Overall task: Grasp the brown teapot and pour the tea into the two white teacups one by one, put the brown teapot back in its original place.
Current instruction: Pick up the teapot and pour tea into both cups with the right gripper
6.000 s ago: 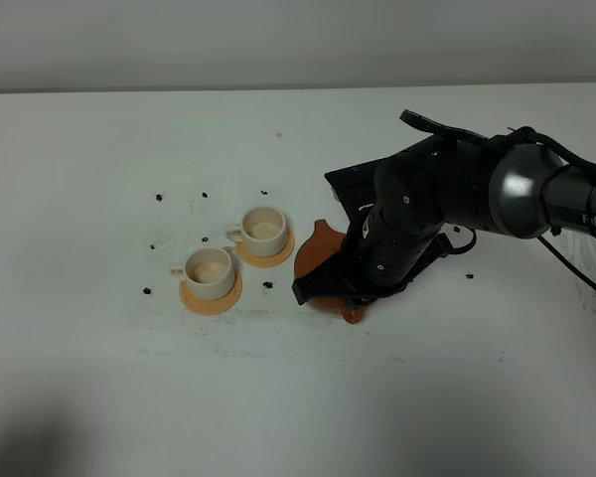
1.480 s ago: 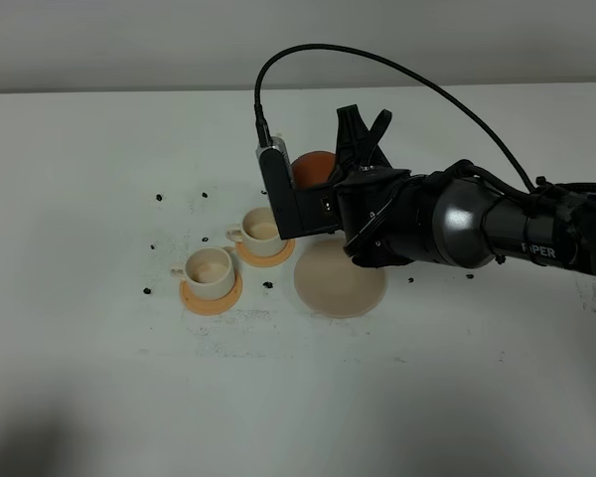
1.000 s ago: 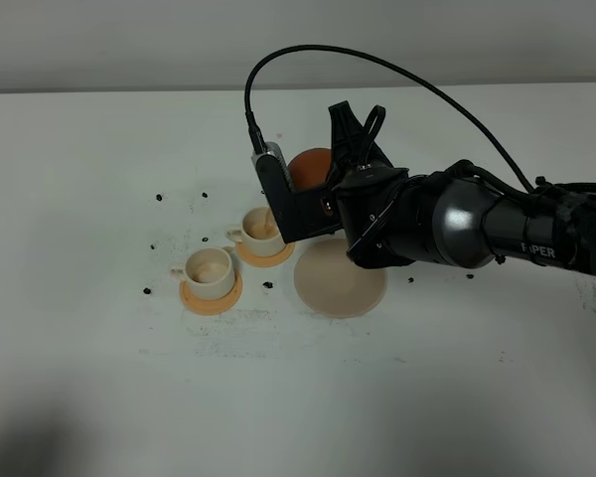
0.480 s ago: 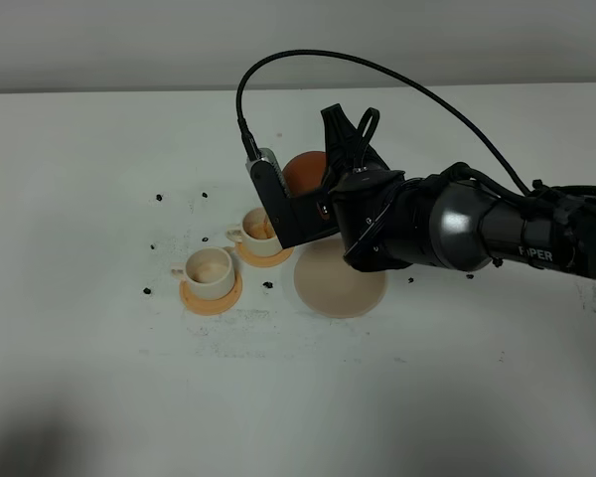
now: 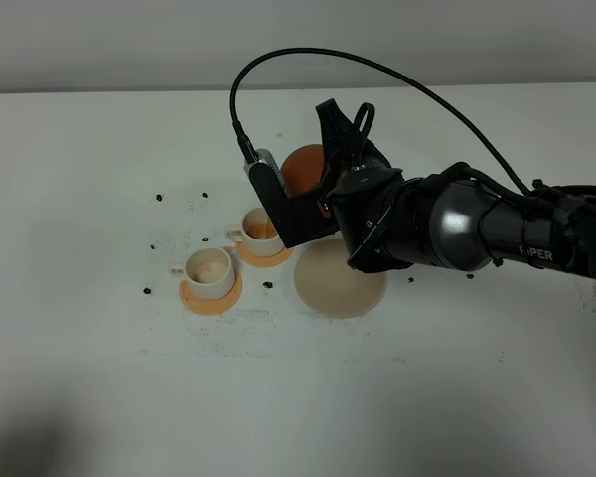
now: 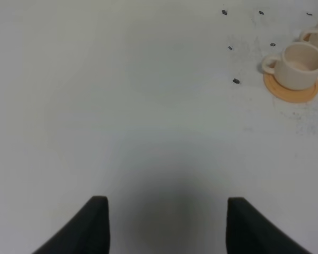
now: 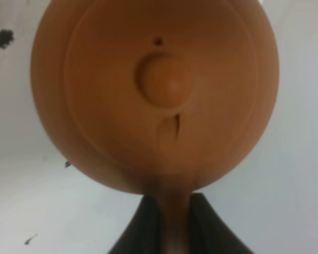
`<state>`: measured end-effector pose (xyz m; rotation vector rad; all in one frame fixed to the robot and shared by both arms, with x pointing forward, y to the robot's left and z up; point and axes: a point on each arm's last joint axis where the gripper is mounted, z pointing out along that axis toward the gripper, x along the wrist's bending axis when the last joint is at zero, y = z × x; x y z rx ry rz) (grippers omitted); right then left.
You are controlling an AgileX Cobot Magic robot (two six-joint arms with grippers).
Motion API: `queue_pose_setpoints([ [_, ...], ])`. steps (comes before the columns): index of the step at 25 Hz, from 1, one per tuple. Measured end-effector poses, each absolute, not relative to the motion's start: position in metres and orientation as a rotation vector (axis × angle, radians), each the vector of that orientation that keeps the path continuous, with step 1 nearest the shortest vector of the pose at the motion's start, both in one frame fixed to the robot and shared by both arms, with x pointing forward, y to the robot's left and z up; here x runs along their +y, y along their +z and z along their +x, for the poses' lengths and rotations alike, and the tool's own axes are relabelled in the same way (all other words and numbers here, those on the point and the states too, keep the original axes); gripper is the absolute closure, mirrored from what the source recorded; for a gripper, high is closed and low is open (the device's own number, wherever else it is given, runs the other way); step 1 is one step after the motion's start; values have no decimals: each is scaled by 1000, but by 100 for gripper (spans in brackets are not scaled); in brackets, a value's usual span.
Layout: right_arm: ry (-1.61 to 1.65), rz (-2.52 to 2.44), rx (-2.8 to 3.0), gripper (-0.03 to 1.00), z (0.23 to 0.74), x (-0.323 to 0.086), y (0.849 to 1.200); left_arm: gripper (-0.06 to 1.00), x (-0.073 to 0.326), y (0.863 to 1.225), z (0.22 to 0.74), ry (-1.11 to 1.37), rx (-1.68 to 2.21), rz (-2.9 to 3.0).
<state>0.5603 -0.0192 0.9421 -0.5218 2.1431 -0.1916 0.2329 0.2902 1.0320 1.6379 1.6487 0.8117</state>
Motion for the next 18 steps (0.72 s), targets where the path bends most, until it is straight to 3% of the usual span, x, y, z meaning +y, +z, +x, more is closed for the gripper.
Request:
queue_pose_setpoints([
  [18, -239, -584, 2101, 85, 563, -18, 938, 43, 290, 1032, 233, 812, 1648, 1639],
])
